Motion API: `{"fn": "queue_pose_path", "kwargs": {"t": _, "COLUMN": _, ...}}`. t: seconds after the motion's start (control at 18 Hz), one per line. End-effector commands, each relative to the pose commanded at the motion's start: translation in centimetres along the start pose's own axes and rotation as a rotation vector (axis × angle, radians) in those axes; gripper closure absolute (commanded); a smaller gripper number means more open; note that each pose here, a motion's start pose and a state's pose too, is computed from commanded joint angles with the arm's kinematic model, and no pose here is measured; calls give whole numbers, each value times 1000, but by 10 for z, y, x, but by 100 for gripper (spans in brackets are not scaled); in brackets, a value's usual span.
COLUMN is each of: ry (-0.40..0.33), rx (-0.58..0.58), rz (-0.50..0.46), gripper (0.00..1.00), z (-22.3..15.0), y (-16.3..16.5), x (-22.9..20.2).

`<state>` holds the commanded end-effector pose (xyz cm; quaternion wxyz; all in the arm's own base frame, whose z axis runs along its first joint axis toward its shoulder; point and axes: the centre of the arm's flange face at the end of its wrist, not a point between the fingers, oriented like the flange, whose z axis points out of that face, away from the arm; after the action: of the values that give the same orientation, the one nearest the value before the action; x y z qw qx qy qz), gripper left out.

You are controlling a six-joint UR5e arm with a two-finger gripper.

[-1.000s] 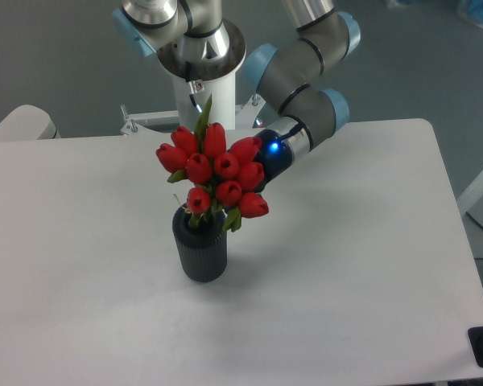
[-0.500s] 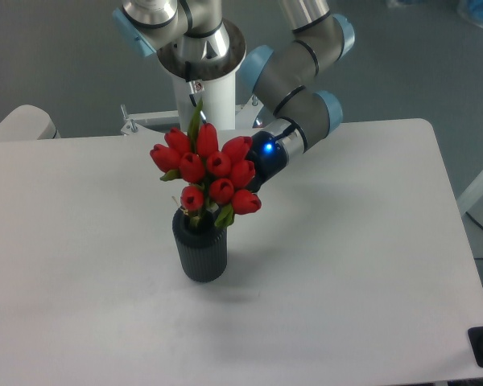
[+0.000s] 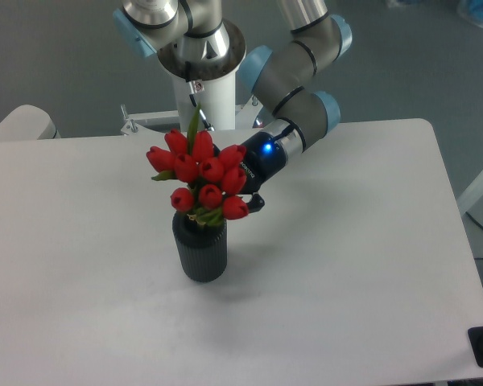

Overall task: Insert the flowers into the vase
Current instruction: 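Push the tulip stems further down into the vase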

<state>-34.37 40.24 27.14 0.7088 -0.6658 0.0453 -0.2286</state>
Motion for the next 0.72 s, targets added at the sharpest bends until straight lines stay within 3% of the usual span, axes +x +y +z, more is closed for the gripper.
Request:
{"fn": "queue_pose_path", "kwargs": {"t": 0.39, "ry": -7, "rx": 0, "rz": 21, "gripper": 40, "z": -3, "y": 3, "x": 0}}
{"fn": "queue_pose_path", "kwargs": {"t": 0.5, "ry": -10, "rx": 1, "rz": 16, "gripper": 13, "z": -5, "y": 4, "x": 0}}
{"fn": "queue_pose_path", "kwargs": {"t": 0.61, "ry": -17, "rx": 2, "rz": 10, "gripper": 0, "z": -8, "y": 6, "x": 0}}
{"fn": "queue_pose_path", "kwargs": {"t": 0.72, "ry": -25, "rx": 4, "rz": 4, "gripper": 0, "z": -12, "y": 8, "x": -1}}
